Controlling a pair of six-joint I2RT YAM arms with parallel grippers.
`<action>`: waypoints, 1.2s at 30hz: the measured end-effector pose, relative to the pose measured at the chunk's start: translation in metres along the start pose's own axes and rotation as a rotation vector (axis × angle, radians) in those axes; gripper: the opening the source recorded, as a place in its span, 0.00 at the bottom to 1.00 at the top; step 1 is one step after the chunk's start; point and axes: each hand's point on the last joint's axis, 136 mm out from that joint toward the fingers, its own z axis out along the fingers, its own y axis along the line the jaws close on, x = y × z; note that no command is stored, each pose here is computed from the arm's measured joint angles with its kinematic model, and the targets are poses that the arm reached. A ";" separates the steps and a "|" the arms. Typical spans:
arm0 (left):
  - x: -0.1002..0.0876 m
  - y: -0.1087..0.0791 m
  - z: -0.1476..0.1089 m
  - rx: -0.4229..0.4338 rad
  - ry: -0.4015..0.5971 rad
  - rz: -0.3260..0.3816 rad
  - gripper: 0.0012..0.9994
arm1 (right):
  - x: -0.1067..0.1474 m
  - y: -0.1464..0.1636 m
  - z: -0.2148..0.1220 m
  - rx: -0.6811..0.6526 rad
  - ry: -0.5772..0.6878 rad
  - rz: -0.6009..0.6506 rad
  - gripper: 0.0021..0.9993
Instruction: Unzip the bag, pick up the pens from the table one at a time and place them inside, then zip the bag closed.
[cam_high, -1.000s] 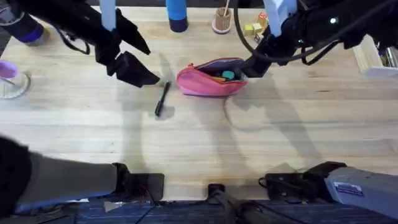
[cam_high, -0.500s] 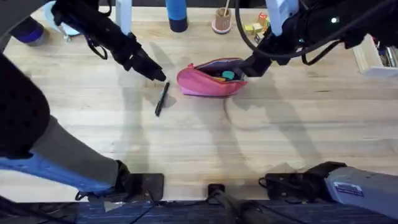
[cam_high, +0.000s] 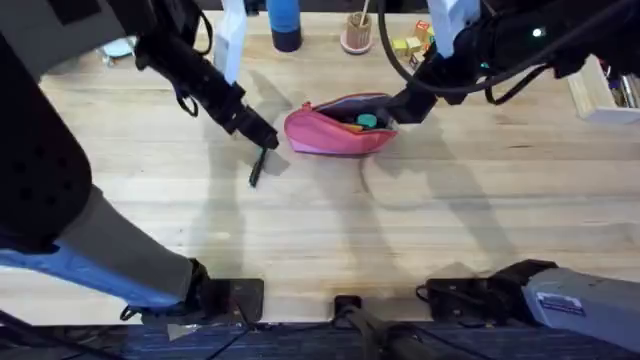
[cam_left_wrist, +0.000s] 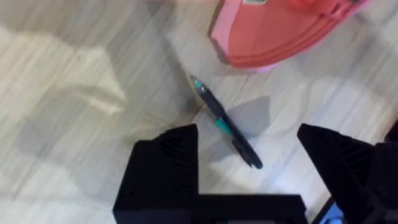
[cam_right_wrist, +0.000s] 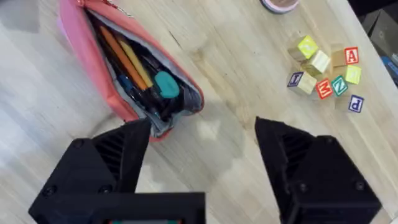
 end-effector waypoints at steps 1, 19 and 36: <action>0.005 0.001 0.003 -0.003 0.015 -0.017 1.00 | 0.000 0.000 0.000 0.000 0.000 0.000 1.00; 0.011 0.008 0.023 -0.168 0.215 0.086 1.00 | -0.006 -0.004 0.000 0.015 -0.024 -0.002 1.00; -0.003 0.025 0.030 -0.278 0.209 0.162 1.00 | -0.008 -0.005 0.000 0.019 -0.031 -0.003 1.00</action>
